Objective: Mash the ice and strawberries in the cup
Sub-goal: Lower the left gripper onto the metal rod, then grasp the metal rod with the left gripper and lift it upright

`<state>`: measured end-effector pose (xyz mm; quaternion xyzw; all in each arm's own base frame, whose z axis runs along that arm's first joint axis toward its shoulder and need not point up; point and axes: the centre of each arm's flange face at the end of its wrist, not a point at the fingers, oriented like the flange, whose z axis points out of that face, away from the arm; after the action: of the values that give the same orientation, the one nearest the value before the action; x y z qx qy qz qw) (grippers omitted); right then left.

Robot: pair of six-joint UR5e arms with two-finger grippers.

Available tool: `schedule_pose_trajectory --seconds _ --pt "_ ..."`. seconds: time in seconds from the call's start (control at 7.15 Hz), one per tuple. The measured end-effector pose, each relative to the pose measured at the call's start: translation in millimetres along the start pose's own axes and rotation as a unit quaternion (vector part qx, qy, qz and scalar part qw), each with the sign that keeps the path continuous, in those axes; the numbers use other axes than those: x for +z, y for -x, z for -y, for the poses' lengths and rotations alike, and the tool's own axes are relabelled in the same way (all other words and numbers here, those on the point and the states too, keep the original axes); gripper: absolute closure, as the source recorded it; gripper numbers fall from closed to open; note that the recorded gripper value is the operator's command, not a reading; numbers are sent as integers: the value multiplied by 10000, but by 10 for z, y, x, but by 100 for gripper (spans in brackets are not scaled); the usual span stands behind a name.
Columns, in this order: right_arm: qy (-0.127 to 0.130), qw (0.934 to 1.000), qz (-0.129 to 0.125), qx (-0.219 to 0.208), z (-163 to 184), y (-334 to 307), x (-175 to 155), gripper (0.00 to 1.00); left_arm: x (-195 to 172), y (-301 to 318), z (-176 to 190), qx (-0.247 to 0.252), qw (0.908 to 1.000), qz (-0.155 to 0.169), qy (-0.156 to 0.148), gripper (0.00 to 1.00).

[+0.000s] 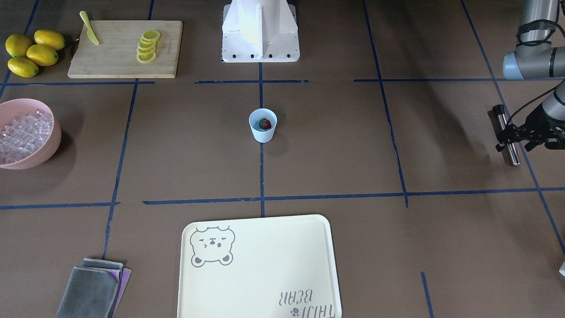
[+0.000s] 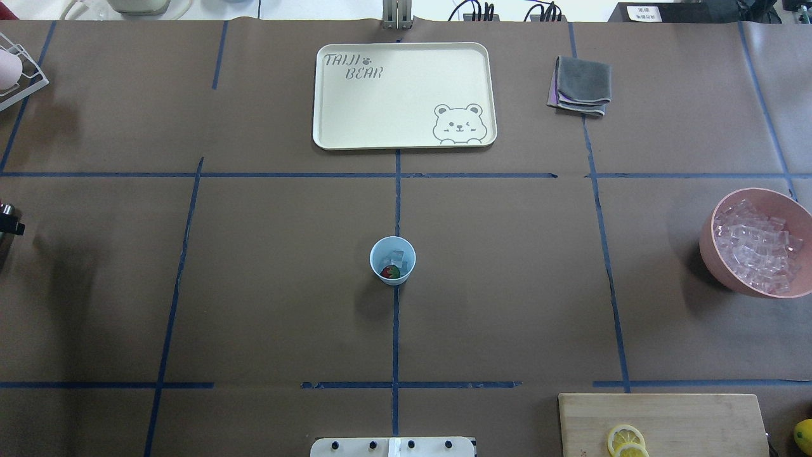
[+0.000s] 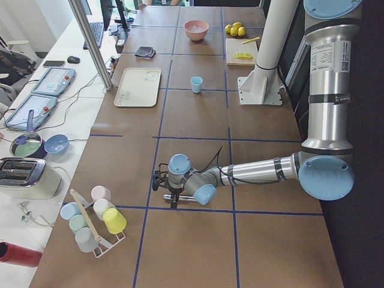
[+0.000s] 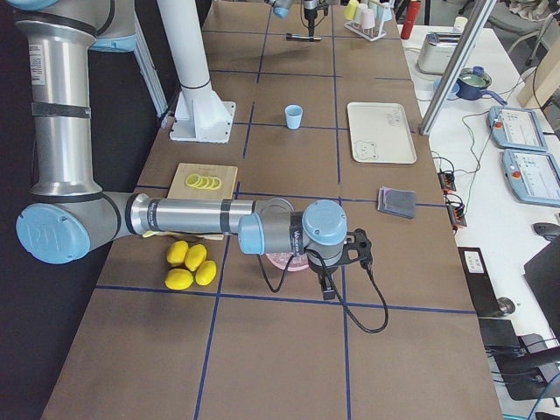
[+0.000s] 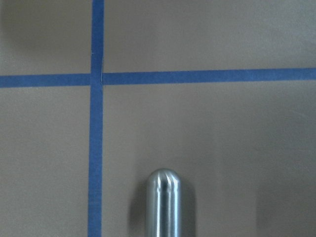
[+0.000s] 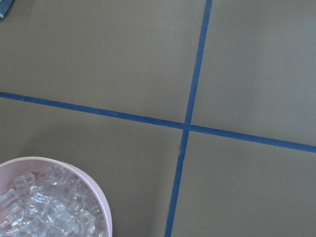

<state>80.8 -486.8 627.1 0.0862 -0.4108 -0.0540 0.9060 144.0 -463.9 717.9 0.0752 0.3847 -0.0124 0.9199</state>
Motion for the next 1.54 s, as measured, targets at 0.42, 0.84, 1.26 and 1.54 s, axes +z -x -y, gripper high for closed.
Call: schedule_pose_trajectory --seconds 0.42,0.84,1.26,1.54 --pt "-2 10000 -9 -5 1 -1 -1 1 16 22 -18 1 10000 13 20 51" --pt "1 10000 -15 -3 0 -6 3 1 2 43 -54 63 10000 -35 -48 93" --pt "-4 10000 -14 -8 2 -2 -1 1 -67 -14 -33 140 9997 -124 -143 100" --pt "-11 10000 -10 -14 3 7 -8 1 -346 -337 117 363 9978 -364 -418 100"
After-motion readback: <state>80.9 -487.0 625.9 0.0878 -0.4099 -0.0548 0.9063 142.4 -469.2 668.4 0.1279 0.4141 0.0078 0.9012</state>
